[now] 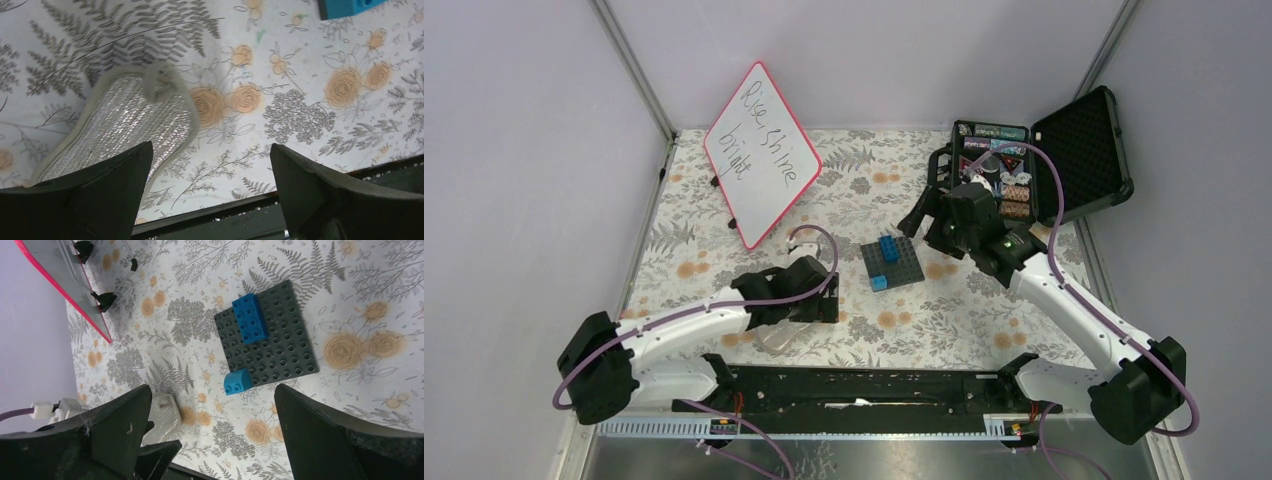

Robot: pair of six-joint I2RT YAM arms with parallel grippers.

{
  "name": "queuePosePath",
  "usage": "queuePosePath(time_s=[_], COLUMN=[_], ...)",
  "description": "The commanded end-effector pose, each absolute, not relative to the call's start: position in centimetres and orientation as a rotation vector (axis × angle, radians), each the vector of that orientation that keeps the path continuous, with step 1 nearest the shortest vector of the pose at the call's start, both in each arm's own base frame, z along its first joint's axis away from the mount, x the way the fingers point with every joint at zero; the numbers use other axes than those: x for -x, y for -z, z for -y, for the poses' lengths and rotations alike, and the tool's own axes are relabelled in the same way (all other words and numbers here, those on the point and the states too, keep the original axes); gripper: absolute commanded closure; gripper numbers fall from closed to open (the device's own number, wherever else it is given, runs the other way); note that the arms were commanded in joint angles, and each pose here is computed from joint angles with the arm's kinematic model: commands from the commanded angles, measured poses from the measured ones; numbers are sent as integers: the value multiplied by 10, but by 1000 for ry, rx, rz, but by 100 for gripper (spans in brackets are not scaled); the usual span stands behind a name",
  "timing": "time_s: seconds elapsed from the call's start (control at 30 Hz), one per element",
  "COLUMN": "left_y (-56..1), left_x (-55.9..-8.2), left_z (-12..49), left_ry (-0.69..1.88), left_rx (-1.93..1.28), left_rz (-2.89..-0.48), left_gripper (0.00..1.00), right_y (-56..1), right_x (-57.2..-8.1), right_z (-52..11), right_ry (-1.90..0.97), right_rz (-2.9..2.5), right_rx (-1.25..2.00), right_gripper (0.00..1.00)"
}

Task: Erase the whiteboard

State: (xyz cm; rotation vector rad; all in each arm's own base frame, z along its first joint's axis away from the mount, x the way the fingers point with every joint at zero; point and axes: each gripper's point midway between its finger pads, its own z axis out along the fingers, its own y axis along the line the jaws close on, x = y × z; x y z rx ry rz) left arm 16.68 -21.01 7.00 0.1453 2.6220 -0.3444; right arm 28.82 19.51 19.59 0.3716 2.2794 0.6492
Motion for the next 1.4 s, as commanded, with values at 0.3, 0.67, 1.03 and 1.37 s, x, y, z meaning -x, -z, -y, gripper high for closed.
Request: queuePosePath(time_s=[0.3, 0.67, 1.03, 1.37], left_y=[-29, -7, -42, -92], left_x=[-148, -150, -208, -210], left_z=[184, 221, 260, 241], left_ry=[343, 576, 803, 665], left_rx=[238, 203, 312, 52], left_rz=[-2642, -2629, -2455, -2414], left_gripper=[1, 1, 1, 1], right_y=[-212, -196, -170, -164], right_x=[-275, -265, -266, -264], right_z=[-225, -227, -215, -212], right_ry=[-928, -826, -676, -679], right_rz=[-2216, -2346, -2444, -2406], right_rx=[-322, -31, 28, 45], right_gripper=[0, 0, 0, 0])
